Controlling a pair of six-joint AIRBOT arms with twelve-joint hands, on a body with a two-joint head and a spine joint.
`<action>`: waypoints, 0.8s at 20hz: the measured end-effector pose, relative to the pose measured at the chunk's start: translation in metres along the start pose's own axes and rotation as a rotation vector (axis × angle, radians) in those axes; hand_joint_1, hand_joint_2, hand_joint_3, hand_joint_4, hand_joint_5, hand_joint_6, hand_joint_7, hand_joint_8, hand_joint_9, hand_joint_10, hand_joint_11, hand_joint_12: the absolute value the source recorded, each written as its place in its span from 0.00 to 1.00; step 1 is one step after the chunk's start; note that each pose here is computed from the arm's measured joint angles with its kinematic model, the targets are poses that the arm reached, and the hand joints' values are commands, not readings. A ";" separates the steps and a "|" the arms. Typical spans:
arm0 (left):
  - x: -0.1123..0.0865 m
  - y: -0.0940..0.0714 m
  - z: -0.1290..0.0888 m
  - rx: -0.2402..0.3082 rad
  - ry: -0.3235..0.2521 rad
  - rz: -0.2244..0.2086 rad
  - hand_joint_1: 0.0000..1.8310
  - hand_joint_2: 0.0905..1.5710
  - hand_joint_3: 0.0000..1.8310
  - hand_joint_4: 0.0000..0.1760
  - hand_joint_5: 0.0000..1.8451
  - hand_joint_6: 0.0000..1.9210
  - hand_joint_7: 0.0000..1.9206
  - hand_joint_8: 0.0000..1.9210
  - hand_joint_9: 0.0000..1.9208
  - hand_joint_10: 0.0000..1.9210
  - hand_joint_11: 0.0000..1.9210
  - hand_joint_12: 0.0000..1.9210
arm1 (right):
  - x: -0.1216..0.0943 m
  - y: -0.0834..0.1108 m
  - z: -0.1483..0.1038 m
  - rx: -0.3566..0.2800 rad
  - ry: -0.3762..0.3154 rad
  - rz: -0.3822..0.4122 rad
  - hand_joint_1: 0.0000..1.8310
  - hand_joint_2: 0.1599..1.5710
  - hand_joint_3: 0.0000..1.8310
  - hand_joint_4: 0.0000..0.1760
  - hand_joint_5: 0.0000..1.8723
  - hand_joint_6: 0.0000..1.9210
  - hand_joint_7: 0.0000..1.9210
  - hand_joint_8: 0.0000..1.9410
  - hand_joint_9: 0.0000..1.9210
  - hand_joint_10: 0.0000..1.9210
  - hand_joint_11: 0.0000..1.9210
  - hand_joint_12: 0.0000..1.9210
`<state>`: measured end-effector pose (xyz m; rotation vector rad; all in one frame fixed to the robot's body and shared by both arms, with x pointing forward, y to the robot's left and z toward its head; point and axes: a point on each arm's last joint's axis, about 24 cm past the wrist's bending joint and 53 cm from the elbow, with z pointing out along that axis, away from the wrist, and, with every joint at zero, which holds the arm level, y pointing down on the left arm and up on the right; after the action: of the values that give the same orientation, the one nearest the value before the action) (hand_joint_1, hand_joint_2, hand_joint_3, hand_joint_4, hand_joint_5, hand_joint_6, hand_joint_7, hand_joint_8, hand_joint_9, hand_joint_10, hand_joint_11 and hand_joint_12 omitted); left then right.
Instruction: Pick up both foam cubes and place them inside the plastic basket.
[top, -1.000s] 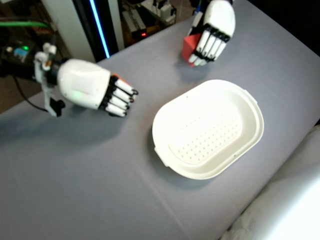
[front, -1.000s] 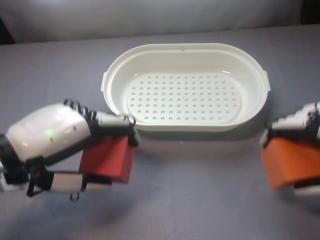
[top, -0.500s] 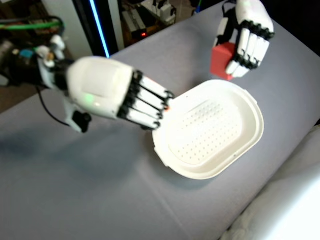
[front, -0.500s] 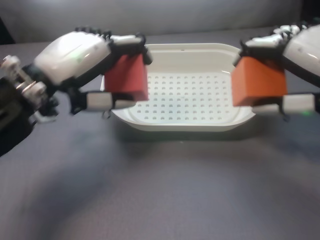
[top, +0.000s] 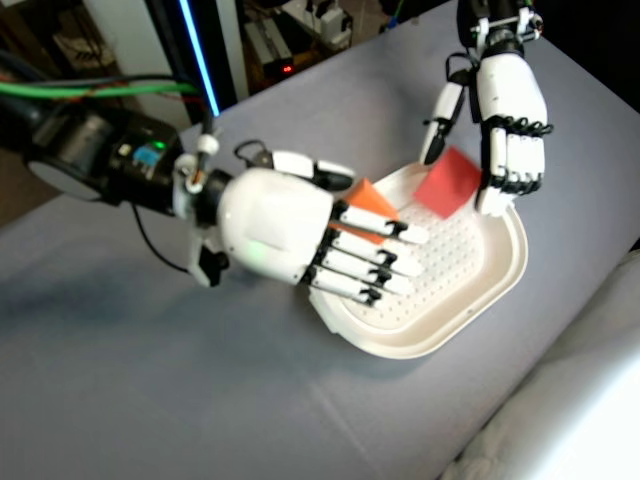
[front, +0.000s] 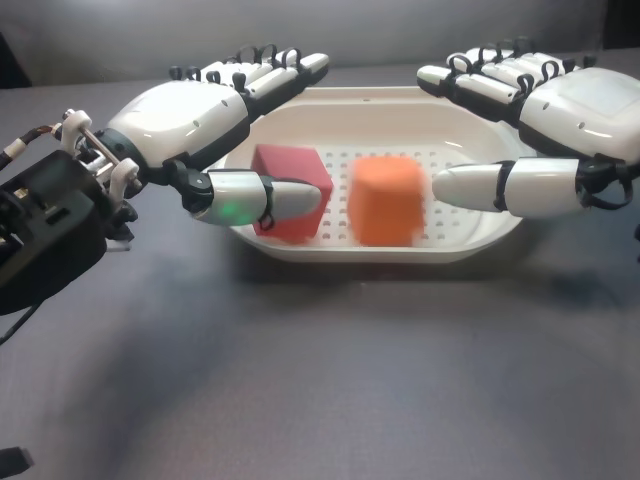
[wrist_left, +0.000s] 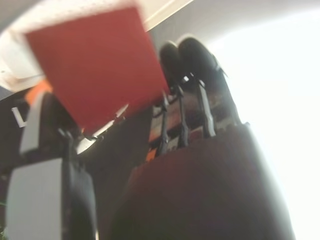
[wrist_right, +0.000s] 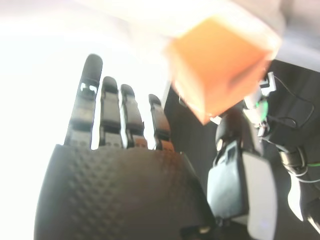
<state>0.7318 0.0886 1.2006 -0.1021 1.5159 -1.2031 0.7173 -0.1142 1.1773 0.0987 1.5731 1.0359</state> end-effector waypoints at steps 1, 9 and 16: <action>0.000 -0.001 -0.001 0.002 -0.001 0.003 0.21 0.63 0.00 0.82 0.00 0.00 0.00 0.00 0.00 0.00 0.00 0.90 | 0.003 0.001 0.000 0.002 0.005 0.010 0.00 0.64 0.00 0.81 0.00 0.00 0.00 0.00 0.00 0.00 0.00 0.00; -0.020 -0.011 -0.060 0.071 -0.083 -0.017 0.22 0.78 0.01 0.41 0.01 0.00 0.00 0.00 0.00 0.00 0.00 0.00 | -0.020 0.038 -0.053 -0.102 -0.075 -0.021 0.04 0.75 0.01 0.73 0.00 0.00 0.00 0.00 0.00 0.00 0.00 0.00; -0.034 -0.023 -0.113 0.138 -0.203 -0.076 0.10 0.84 0.00 0.52 0.00 0.00 0.00 0.00 0.00 0.00 0.00 0.01 | -0.043 0.038 -0.123 -0.115 -0.215 -0.002 0.09 0.81 0.01 0.62 0.00 0.00 0.00 0.00 0.00 0.00 0.00 0.00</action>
<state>0.6443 0.1686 1.2214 -0.1853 1.2594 -1.3133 0.6104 -0.1844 1.2243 0.1252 1.3172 1.0757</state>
